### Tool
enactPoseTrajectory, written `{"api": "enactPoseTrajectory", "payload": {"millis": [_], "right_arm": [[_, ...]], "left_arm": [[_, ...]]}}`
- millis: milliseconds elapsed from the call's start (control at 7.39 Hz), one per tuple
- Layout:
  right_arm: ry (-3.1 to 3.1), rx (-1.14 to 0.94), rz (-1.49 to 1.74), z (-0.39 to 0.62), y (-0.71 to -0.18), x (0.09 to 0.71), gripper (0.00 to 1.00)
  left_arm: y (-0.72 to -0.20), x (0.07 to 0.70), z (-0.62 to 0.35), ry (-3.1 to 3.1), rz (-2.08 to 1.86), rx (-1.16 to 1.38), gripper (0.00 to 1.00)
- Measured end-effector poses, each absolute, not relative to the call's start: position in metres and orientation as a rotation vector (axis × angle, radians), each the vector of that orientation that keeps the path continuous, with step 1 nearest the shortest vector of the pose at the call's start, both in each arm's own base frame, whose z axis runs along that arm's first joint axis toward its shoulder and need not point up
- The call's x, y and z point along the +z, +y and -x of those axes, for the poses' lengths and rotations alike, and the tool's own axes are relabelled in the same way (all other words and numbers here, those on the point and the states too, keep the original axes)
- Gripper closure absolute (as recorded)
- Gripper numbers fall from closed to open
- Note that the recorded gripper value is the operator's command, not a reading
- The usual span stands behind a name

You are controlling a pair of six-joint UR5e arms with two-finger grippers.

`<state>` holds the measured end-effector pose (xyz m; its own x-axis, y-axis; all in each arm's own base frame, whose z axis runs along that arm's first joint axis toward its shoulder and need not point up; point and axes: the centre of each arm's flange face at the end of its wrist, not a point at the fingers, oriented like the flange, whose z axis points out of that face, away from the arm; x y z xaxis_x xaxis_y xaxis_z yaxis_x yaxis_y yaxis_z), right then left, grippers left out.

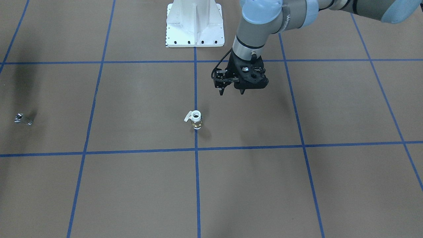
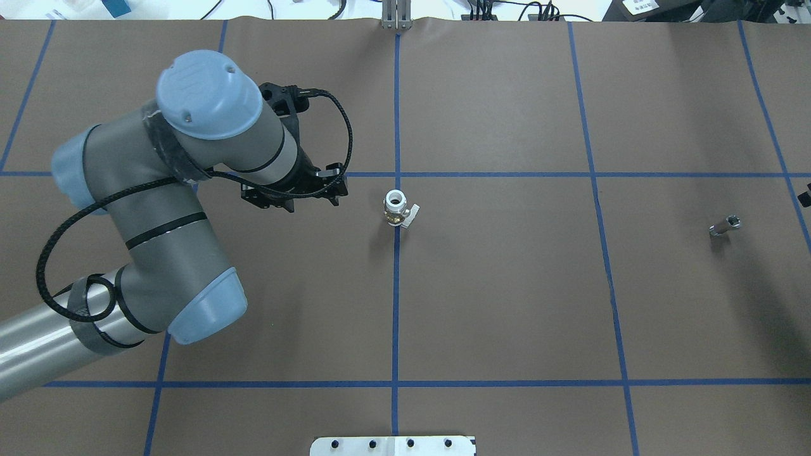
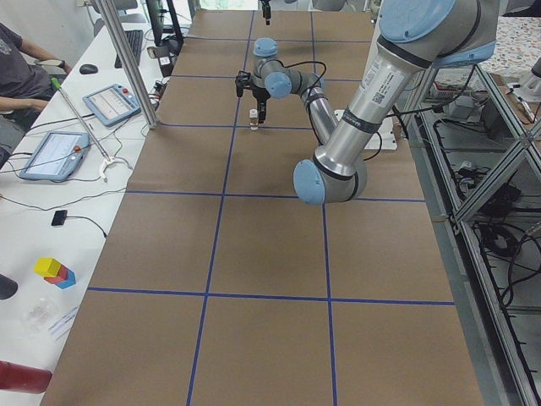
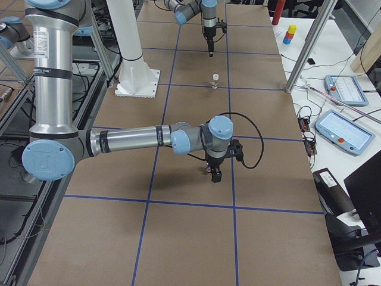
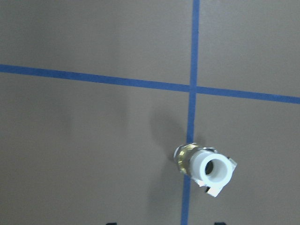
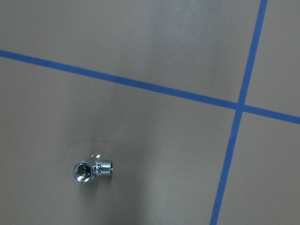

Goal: Assemble PPR valve and pipe with both arms
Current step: 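Open the left gripper and lift it away from the pipe piece, then lower the right gripper onto the chrome elbow fitting and grasp it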

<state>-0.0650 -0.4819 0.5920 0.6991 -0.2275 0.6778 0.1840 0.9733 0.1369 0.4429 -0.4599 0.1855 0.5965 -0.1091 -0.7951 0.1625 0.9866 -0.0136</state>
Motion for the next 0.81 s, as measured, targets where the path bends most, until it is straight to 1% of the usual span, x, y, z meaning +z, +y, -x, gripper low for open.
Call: {"api": "enactPoseTrajectory", "payload": {"millis": [271,406,541,812], "right_arm": [[-0.716,-0.177,-0.034,0.123,-0.482,0.594,0.03],[-0.717,-0.15,-0.037,0.143,-0.482,0.608,0.04],[-0.728,-0.109,-0.036,0.158,-0.482,0.619,0.06],[-0.758,0.002,-0.014,0.179,-0.487,0.615,0.07]], "left_arm": [[-0.464,0.2,-0.433,0.903,-0.061,-0.174,0.25],[-0.464,0.202,-0.432,0.9,-0.06,-0.177,0.24],[-0.464,0.203,-0.431,0.9,-0.06,-0.178,0.24],[-0.464,0.203,-0.431,0.901,-0.061,-0.178,0.24]]}}
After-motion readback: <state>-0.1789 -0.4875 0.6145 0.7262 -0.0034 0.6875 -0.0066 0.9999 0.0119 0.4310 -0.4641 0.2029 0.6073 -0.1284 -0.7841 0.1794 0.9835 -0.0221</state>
